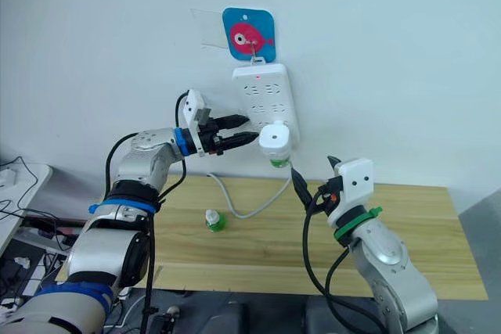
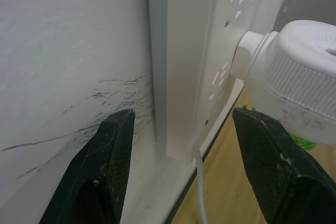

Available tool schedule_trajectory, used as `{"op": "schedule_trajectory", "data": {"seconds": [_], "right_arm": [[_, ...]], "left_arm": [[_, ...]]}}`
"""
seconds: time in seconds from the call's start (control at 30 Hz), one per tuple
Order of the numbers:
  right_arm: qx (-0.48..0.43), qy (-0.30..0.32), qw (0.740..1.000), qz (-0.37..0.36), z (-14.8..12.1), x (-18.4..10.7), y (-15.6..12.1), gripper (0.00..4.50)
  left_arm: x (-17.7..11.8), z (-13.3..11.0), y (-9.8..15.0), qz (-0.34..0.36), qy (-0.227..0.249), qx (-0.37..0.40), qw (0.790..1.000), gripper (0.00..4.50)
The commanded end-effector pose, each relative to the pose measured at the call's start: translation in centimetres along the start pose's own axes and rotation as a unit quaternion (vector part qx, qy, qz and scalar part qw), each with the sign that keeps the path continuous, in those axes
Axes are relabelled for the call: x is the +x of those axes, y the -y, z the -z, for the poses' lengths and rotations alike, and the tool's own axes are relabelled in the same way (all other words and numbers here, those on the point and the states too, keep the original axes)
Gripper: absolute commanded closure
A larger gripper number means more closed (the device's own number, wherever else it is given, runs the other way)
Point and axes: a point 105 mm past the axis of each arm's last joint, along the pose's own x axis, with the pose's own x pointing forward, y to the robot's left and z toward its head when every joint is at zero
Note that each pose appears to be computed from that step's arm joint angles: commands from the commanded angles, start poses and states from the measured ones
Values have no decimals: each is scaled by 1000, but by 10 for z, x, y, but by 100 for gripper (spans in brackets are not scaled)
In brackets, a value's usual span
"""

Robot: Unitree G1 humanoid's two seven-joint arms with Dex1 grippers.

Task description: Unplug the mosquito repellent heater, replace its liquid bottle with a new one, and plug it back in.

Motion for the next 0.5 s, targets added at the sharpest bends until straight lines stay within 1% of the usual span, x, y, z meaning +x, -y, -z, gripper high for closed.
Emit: {"op": "schedule_trajectory", "data": {"seconds": [0.03,0.13,0.3,0.5], "right_arm": [[-1,32,999,-6,-18,-3,-5,0],[5,32,999,-6,-18,-6,-6,0],[10,29,1000,-8,-18,-7,-8,0],[14,27,999,-11,-17,-7,-9,0]], "left_arm": [[12,-9,-1,0,12,14,1000,142],[22,-11,3,14,20,12,1000,142],[29,-18,7,34,30,11,999,142],[29,-26,12,71,39,1,997,142]]}}
